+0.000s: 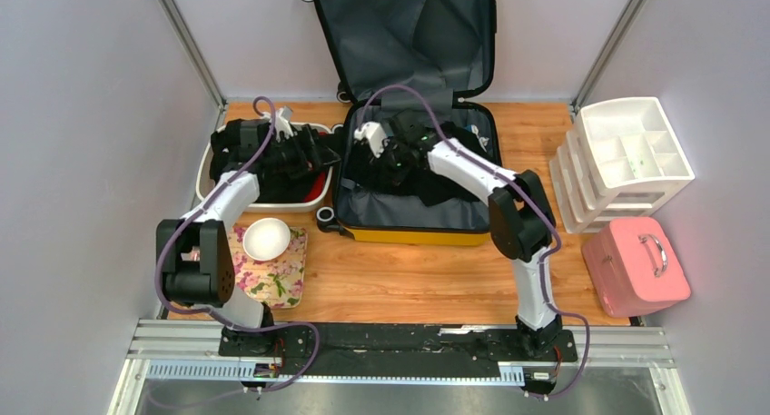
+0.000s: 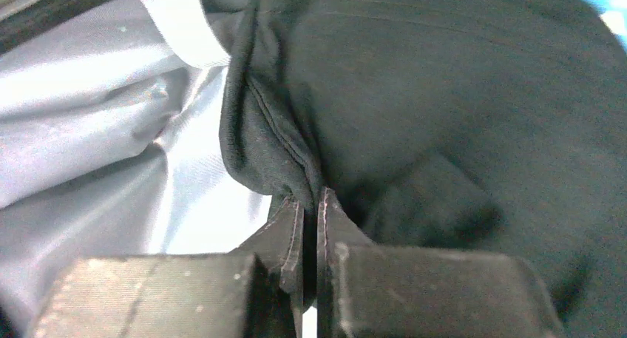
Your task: Open, take out, and arrange the luggage
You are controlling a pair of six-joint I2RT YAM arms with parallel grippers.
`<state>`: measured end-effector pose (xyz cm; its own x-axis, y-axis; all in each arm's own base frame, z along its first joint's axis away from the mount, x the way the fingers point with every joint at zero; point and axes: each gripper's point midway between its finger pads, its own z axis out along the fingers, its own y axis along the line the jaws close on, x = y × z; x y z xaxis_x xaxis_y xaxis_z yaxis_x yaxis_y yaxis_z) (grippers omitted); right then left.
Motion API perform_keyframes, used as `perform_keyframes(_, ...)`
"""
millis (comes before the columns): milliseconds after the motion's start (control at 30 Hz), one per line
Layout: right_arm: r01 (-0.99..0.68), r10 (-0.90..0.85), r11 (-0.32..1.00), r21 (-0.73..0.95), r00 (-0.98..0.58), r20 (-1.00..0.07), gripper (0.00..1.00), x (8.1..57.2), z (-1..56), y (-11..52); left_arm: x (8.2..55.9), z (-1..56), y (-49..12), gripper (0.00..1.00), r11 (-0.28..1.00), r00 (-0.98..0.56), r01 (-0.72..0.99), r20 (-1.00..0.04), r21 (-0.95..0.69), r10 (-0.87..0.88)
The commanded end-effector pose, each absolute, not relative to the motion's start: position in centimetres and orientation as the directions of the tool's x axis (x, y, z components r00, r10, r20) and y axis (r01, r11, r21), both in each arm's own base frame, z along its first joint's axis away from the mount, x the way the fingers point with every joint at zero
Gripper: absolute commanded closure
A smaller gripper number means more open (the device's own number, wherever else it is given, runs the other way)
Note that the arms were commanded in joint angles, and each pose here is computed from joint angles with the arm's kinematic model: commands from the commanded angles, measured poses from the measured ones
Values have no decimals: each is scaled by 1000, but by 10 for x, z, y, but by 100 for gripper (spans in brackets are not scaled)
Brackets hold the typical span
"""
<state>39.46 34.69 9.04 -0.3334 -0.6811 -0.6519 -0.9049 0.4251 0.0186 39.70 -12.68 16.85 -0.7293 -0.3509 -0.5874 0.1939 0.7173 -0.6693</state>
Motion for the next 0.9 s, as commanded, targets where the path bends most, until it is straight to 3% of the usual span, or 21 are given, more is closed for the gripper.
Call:
perform_keyframes(0, -882, -505, 467, 69, -330, -798, 100, 411, 190, 329, 416, 182, -161, 1, 580, -734, 148, -482, -801, -478)
perform_keyframes(367, -870, -459, 481, 113, -359, -813, 100, 407, 205, 312, 445, 181, -230, 1, 471, -776, 39, -323, -881, -541)
perform_keyframes(600, -877, -449, 465, 124, -354, -820, 100, 401, 212, 313, 457, 191, -238, 1, 385, -757, -3, -250, -923, -604)
perform_keyframes(767, -870, -442, 481, 110, -349, -826, 100, 404, 219, 310, 458, 229, -239, 1, 395, -744, 88, -324, -915, -585)
perform_keyframes(867, -855, -430, 506, 111, -362, -827, 100, 410, 221, 303, 457, 252, -224, 1, 545, -687, 176, -499, -820, -529)
